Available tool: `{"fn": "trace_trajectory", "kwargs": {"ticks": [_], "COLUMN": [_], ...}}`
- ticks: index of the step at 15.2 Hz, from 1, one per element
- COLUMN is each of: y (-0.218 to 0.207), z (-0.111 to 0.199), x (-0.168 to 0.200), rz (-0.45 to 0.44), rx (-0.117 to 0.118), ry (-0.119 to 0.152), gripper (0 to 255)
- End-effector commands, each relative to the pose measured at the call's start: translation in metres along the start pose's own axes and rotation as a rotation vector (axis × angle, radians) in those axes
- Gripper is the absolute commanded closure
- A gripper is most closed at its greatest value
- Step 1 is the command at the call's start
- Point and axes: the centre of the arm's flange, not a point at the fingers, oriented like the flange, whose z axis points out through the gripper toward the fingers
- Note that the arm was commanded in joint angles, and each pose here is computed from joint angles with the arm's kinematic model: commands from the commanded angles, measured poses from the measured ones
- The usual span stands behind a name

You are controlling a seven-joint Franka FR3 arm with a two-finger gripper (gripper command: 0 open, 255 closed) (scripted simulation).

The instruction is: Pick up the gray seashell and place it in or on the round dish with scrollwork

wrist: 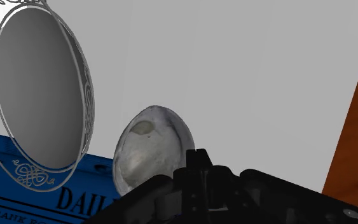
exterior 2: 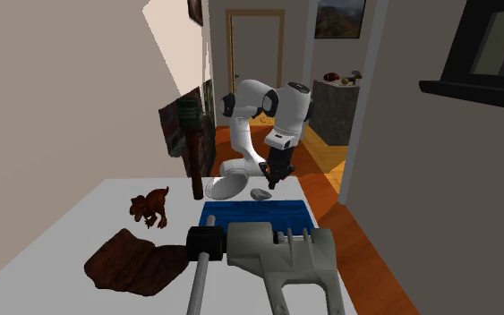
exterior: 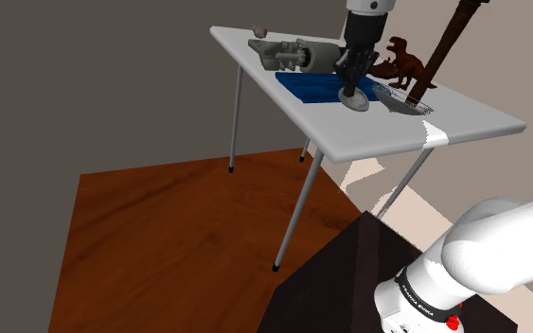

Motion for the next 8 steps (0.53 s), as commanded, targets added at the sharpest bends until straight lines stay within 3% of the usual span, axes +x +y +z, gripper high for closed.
{"fn": "trace_trajectory", "kwargs": {"ticks": [1,3,4,8], "y": [0.0,0.0,0.0,0.033], "z": [0.0,0.0,0.0,-0.011], "x": [0.0,0.0,0.0,-0.025], "rz": [0.0,0.0,0.0,-0.429], "rx": [0.0,0.0,0.0,-0.153], "ry": [0.0,0.0,0.0,0.172], "gripper": [255,255,0,0]}}
